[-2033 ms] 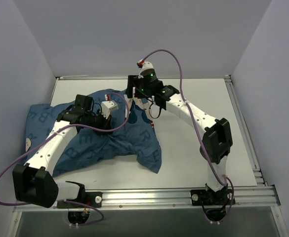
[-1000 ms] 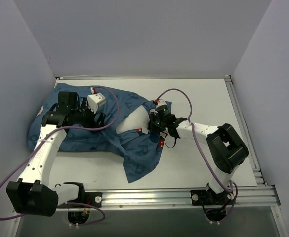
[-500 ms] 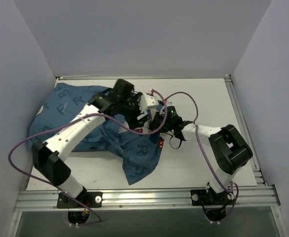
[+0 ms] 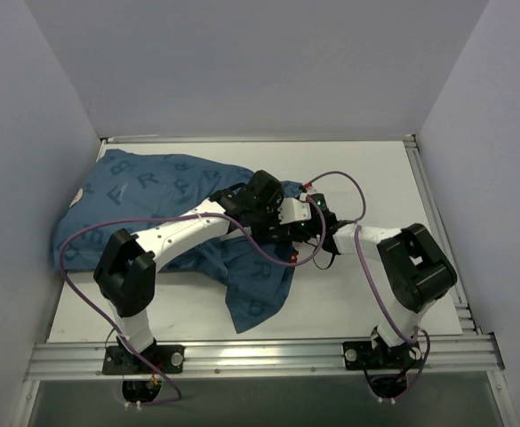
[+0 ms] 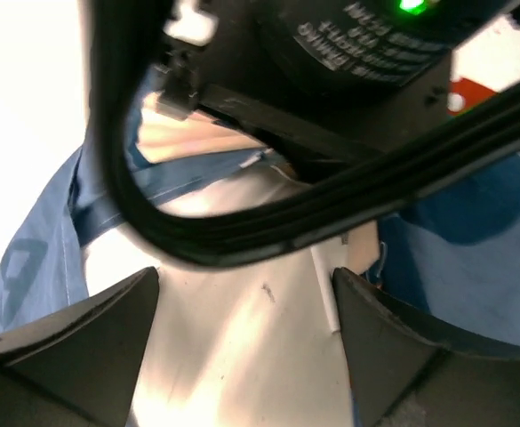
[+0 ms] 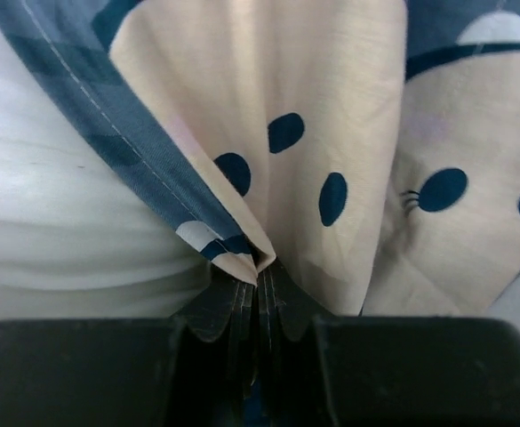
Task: Remove the pillowcase from the pillow
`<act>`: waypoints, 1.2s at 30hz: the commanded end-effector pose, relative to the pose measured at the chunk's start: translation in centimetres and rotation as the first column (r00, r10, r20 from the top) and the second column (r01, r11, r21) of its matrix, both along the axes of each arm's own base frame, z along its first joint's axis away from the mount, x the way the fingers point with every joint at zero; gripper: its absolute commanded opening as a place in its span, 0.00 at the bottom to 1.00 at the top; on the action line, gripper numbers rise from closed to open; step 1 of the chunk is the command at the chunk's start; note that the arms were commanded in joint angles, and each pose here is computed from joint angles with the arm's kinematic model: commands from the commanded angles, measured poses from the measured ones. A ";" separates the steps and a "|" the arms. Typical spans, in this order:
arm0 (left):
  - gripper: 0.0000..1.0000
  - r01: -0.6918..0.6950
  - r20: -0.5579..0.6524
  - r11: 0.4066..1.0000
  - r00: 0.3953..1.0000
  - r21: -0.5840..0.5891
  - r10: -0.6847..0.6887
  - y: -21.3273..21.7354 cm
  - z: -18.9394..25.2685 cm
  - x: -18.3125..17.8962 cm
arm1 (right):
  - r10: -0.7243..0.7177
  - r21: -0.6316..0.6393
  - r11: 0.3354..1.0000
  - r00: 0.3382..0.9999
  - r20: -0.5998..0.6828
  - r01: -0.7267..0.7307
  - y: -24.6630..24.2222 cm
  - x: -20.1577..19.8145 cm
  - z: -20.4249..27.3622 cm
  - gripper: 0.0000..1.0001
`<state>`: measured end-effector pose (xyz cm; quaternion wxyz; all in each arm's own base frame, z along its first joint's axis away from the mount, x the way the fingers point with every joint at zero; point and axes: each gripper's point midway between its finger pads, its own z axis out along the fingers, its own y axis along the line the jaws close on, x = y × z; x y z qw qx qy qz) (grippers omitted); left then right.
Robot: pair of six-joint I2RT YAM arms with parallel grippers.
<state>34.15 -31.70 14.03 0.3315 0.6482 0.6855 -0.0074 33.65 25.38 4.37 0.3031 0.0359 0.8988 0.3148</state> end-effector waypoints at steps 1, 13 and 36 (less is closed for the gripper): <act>0.83 -0.261 0.083 0.947 0.965 0.187 0.249 7.6 -3.9 2.9 | -0.089 -0.015 0.996 0.996 -0.003 0.089 -2.9 -0.3 0.4 0.00; 0.91 -0.379 -0.042 0.924 0.924 0.048 0.381 9.4 -3.3 3.9 | -0.109 0.023 0.994 0.994 0.004 0.108 -3.3 -0.1 1.6 0.00; 0.02 -0.088 -0.048 0.973 0.994 0.211 0.101 14.0 -4.9 -5.5 | -0.434 -0.056 0.897 0.897 0.078 0.439 -12.1 16.1 3.8 0.00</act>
